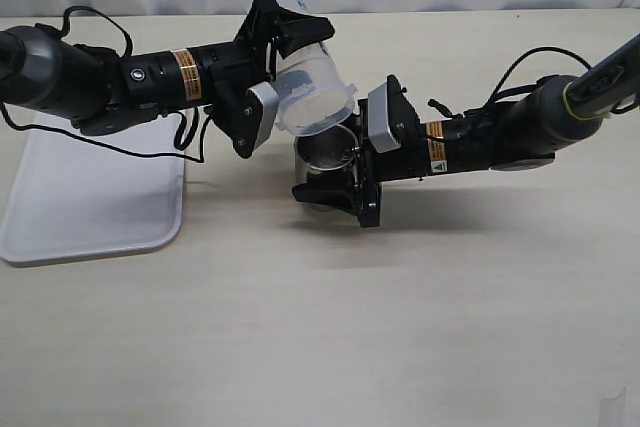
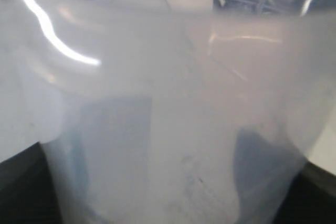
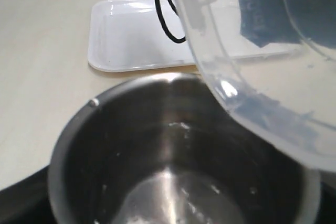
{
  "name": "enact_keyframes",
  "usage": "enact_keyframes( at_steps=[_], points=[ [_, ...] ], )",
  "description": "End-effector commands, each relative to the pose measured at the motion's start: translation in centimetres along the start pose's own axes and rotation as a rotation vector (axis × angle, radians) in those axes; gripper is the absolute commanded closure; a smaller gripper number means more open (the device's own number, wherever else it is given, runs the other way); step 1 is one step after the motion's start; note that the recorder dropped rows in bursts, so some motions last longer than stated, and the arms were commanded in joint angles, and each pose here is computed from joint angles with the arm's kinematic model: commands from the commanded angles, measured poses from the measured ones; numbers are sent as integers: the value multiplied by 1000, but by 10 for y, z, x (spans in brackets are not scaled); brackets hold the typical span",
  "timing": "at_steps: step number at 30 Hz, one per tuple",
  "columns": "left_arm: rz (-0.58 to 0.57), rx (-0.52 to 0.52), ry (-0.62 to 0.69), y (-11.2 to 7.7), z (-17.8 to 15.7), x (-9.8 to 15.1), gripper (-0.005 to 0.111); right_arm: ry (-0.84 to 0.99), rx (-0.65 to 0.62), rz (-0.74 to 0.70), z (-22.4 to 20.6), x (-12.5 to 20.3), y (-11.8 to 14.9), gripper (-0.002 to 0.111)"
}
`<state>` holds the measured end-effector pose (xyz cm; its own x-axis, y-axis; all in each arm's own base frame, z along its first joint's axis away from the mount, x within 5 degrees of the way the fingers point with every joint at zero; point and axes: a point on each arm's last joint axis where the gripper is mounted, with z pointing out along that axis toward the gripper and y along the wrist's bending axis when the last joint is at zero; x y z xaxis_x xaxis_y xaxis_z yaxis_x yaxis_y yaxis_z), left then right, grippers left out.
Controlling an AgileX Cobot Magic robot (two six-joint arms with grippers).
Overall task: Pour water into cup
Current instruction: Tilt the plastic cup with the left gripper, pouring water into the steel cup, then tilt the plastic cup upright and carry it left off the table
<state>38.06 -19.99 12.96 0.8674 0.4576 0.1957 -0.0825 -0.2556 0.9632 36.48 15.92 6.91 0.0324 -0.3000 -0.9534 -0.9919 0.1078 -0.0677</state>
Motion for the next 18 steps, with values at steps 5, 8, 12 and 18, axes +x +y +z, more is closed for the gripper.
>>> enact_keyframes(
  at_steps=[5,8,12,18],
  points=[
    [-41,15,33,0,0,4,107,-69,-22,-19,-2,-10,0,104],
    [-41,15,33,0,0,4,107,-69,-22,-19,-2,-10,0,104],
    [-41,15,33,0,0,4,107,-69,-22,-19,-2,-10,0,104],
    [-37,15,33,0,0,4,107,-69,-22,-19,-2,-10,0,104]
  ],
)
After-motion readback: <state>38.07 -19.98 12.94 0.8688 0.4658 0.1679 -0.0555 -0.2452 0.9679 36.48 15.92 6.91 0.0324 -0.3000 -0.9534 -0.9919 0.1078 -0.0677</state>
